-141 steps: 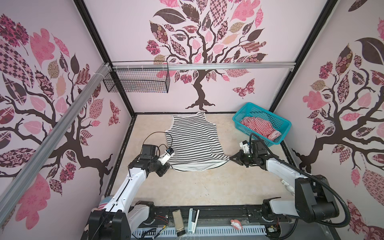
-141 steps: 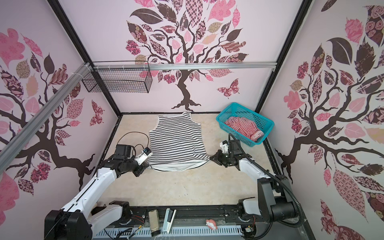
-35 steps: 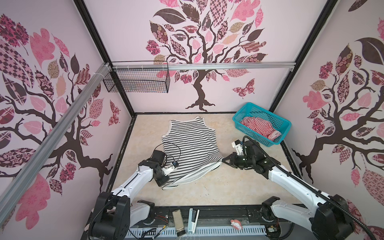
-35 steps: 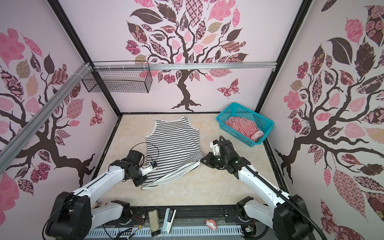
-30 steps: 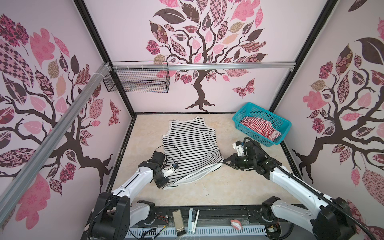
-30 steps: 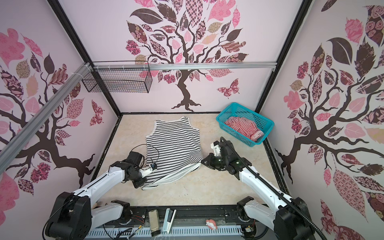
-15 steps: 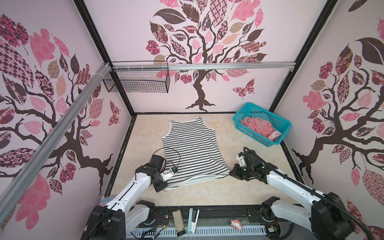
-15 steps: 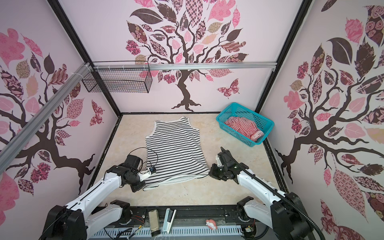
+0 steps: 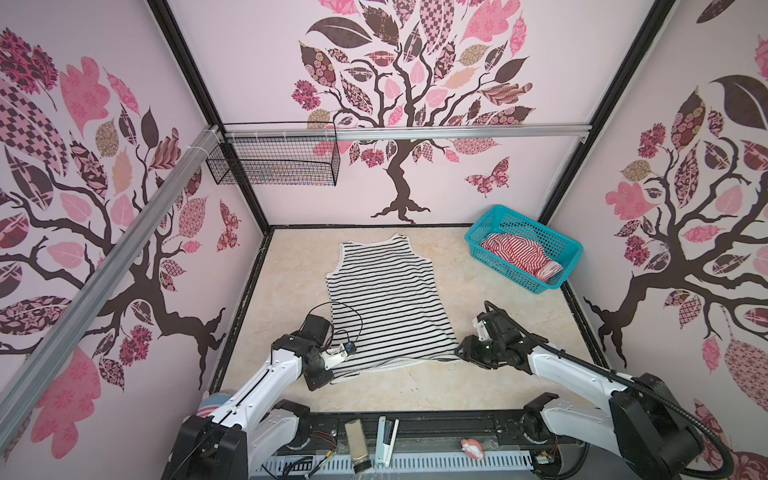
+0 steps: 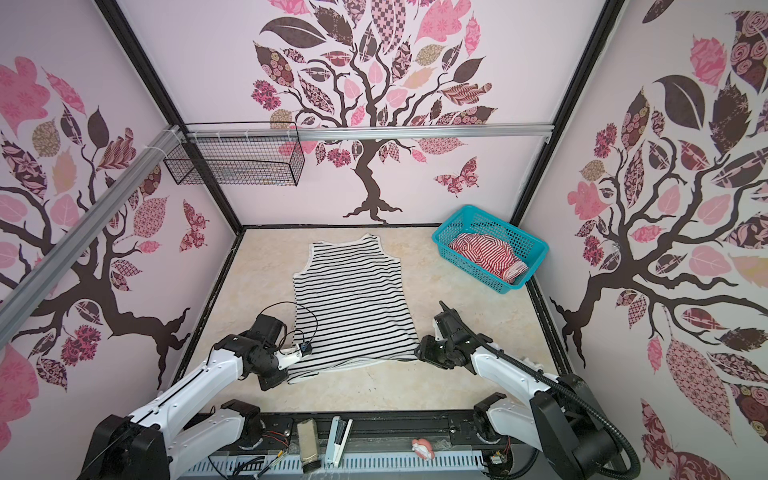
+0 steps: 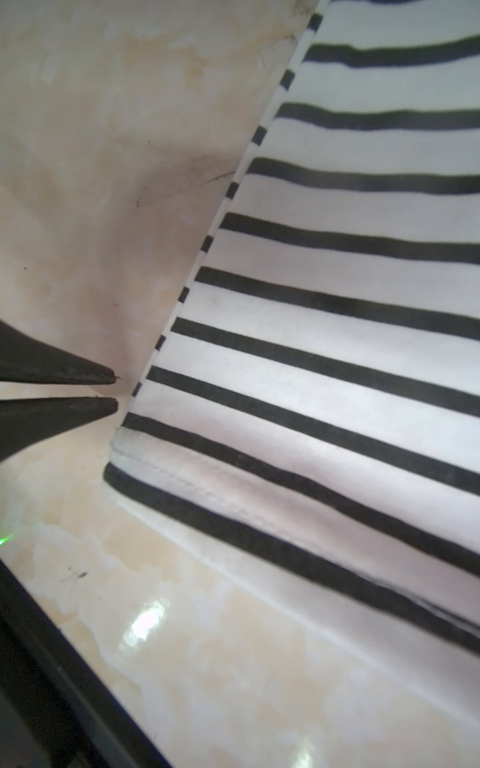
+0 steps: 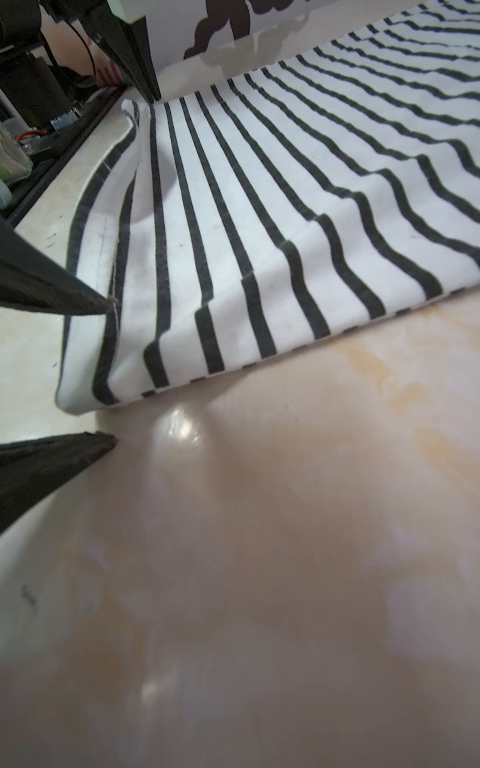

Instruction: Fold and stack the tank tops

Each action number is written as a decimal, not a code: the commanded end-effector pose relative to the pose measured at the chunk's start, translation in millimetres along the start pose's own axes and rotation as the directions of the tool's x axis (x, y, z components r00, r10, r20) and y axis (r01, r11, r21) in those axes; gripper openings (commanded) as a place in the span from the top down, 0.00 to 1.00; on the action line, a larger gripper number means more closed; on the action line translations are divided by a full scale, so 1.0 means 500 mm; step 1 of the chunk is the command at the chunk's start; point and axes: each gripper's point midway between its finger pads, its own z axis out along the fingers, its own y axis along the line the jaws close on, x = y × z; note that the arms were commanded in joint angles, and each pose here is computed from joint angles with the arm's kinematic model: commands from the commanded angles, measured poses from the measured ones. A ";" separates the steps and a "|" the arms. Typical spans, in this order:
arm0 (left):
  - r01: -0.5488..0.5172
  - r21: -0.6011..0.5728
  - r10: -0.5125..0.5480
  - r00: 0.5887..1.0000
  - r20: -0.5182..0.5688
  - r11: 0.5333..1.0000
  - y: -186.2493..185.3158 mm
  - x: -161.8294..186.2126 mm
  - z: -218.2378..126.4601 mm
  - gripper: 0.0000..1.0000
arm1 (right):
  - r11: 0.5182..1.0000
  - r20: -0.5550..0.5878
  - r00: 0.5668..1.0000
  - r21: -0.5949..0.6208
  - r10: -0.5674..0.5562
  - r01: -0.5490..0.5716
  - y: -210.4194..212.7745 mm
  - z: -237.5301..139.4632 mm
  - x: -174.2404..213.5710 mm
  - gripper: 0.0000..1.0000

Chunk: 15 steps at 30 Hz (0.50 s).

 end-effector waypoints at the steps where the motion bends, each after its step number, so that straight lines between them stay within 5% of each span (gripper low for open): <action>1: 0.007 -0.046 -0.004 0.998 0.064 0.999 0.022 -0.029 -0.034 0.88 | 1.000 0.037 0.999 0.007 -0.001 0.001 0.012 -0.033 -0.012 0.52; 7: 0.088 0.013 -0.088 0.958 0.274 0.996 0.053 -0.143 -0.112 0.82 | 0.993 0.079 0.997 -0.118 -0.003 0.012 0.088 -0.064 -0.046 0.66; 15: 0.011 0.021 -0.016 0.969 0.246 1.000 0.072 -0.274 -0.071 0.82 | 0.987 0.033 0.999 -0.157 -0.033 0.038 0.148 -0.011 -0.040 0.74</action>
